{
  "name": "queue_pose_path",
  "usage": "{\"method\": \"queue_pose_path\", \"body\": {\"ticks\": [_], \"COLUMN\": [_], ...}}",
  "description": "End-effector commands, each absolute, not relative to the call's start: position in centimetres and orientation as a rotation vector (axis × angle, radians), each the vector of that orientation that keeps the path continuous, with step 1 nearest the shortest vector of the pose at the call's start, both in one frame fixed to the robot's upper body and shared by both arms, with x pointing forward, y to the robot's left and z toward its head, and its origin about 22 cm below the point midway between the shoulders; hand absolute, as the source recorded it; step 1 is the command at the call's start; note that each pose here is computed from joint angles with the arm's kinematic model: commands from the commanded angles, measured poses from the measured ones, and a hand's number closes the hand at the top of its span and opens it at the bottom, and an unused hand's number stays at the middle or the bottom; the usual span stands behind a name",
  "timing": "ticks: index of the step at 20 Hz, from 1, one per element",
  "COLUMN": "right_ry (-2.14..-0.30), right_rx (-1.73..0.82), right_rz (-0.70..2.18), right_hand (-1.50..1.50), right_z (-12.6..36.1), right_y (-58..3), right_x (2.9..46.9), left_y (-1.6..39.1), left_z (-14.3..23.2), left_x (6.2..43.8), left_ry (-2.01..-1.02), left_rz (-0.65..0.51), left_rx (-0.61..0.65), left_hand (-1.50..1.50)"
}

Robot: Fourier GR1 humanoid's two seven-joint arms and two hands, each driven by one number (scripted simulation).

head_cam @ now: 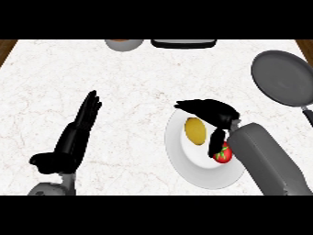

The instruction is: Pick the lemon from the plate and place it in the pan

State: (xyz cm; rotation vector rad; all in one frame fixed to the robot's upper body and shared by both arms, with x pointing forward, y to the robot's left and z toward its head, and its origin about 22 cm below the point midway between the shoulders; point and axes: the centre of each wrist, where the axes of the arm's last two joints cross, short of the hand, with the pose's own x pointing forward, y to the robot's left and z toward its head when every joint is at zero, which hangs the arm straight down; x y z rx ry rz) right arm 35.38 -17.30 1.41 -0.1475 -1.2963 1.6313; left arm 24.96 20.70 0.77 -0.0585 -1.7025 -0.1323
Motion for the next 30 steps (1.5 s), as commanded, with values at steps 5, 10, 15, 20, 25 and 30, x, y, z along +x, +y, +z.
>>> {"method": "queue_pose_path", "body": {"ticks": [5, 10, 15, 20, 25, 30], "right_ry": [-1.228, -1.158, -1.238, -1.29, -1.427, -1.541], "right_rx": [-0.155, -0.129, -0.186, -0.217, -0.298, -0.507], "right_rz": [1.651, 1.782, 1.85, 1.819, 1.747, 1.477], "right_hand": [-1.5, 1.5, 1.5, 1.5, 1.5, 1.5], "right_z": [-0.6, -3.6, -4.1, -3.6, -2.9, 0.0], "right_y": [-18.4, -16.1, -17.1, -17.0, -15.6, -16.7], "right_x": [35.8, 35.4, 36.6, 36.7, 36.9, 38.4], "left_y": [19.9, 20.9, 21.0, 21.7, 20.3, 18.8], "left_z": [1.9, 1.6, -0.3, 0.8, 0.0, 1.2], "left_x": [25.4, 24.8, 25.2, 24.2, 23.6, 23.9], "left_ry": [-1.688, -1.7, -1.699, -1.697, -1.686, -1.704], "left_rz": [-0.14, -0.137, -0.137, -0.14, -0.13, -0.13], "left_rx": [-0.077, -0.06, -0.061, -0.069, -0.083, -0.07], "left_hand": [0.0, 0.0, 0.0, 0.0, 0.0, 0.0]}}
